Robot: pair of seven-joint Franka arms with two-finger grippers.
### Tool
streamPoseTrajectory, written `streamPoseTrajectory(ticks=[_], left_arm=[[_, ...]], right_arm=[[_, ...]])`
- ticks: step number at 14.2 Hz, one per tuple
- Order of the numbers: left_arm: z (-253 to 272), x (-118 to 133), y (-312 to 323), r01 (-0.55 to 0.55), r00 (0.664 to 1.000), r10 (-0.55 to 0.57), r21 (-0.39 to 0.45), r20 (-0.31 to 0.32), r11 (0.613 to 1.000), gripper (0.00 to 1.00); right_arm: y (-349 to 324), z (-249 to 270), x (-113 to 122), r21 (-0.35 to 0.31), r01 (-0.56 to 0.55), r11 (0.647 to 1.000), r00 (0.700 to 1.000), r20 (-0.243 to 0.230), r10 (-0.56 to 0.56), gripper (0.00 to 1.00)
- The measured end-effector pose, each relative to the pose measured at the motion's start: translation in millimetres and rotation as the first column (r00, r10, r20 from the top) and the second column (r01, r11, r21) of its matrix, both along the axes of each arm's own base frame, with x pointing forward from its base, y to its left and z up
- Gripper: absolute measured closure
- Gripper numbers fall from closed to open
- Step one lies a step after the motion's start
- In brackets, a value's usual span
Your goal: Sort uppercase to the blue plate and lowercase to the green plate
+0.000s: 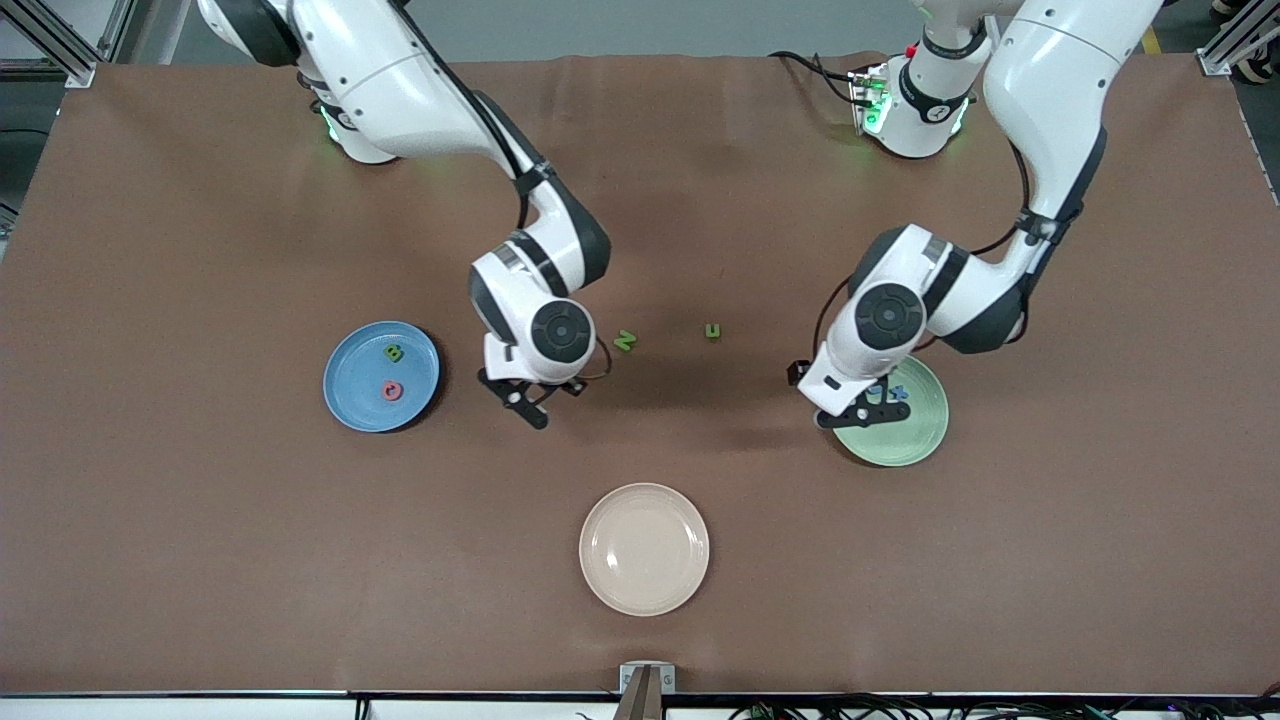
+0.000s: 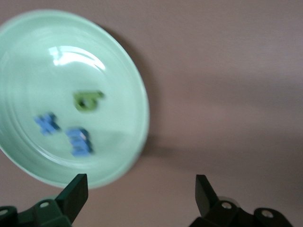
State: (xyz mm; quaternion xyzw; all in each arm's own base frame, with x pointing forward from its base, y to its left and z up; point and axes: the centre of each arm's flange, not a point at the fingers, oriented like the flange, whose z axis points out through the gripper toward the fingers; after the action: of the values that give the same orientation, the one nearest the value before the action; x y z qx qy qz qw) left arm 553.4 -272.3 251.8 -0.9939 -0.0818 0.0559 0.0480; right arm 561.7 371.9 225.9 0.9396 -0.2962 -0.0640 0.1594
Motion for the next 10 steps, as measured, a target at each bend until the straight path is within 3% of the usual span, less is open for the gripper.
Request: streamPoseTrajectory(ticks=[2, 4, 10], left_arm=[[4.2, -16.6, -32.4, -0.11, 0.994, 0.11, -0.003, 0.008, 0.994, 0.0], [3.3, -34.8, -63.0, -0.129, 0.992, 0.129, -0.013, 0.001, 0.992, 0.0], [-27.6, -75.3, -128.2, -0.087, 0.996, 0.086, -0.074, -0.008, 0.993, 0.0]], right_arm=[[-47.5, 16.3, 6.1, -0.002, -0.077, 0.997, 0.996, -0.044, 0.077, 0.66], [-97.8, 30.7, 4.4, 0.031, -0.133, 0.991, 0.987, -0.084, 0.135, 0.66], [-213.8, 45.8, -25.5, 0.107, -0.237, 0.966, 0.966, -0.079, 0.245, 0.66]])
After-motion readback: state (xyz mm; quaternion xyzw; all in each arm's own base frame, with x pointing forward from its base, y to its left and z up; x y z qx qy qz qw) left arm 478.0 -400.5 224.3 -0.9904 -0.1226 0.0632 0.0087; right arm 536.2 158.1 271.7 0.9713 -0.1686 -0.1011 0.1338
